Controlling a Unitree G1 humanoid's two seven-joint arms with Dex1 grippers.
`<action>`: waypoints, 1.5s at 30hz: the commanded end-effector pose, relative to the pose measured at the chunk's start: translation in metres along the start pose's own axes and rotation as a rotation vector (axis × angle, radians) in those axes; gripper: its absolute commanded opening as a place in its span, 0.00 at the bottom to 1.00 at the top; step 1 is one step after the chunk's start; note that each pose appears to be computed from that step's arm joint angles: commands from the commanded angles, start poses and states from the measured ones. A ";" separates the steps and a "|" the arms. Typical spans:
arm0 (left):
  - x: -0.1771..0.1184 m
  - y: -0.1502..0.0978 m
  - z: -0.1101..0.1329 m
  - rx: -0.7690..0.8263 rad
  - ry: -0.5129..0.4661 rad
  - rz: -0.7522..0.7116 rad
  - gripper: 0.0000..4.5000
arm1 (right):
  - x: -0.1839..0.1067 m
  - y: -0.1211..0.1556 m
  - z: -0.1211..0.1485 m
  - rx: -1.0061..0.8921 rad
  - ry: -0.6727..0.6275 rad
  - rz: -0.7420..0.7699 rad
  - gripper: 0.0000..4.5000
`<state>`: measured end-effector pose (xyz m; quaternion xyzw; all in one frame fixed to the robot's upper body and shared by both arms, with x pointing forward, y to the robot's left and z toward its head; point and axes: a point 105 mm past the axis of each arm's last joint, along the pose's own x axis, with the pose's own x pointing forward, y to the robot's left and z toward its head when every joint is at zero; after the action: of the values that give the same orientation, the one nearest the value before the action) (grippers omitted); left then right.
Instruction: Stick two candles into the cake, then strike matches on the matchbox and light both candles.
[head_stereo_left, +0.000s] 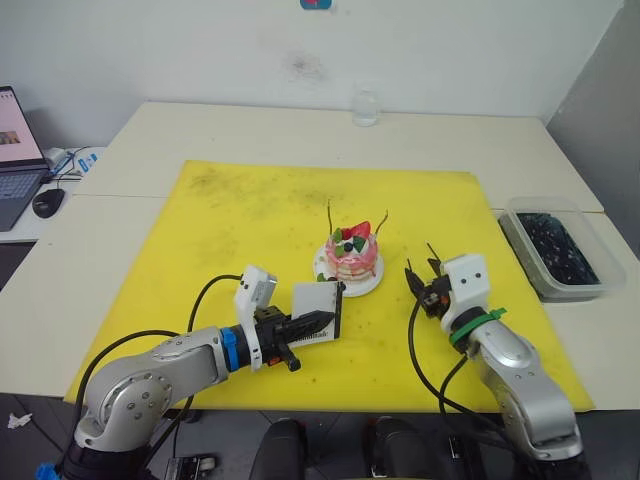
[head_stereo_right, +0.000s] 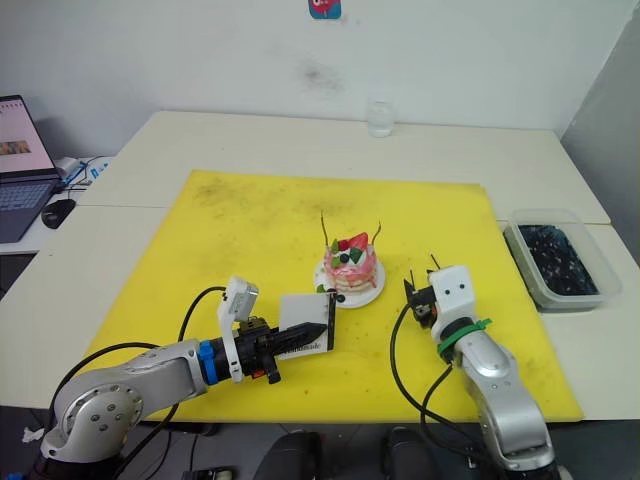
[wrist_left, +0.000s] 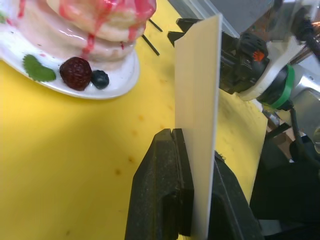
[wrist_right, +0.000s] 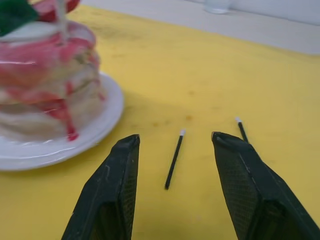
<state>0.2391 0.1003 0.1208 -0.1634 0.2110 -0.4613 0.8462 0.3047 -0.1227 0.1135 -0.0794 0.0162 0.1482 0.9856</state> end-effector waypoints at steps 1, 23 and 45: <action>0.001 -0.009 0.005 0.039 -0.020 -0.036 0.00 | 0.009 -0.003 0.009 -0.022 -0.064 -0.073 0.52; 0.006 -0.006 0.004 0.048 -0.015 -0.042 0.00 | 0.028 0.003 -0.021 0.068 0.050 -0.135 0.52; 0.009 -0.010 0.002 0.044 -0.008 -0.061 0.00 | 0.018 0.009 -0.008 0.132 0.009 -0.076 0.01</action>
<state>0.2392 0.0918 0.1182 -0.1595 0.2064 -0.4777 0.8389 0.3231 -0.1105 0.0902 -0.0230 0.0477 0.0998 0.9936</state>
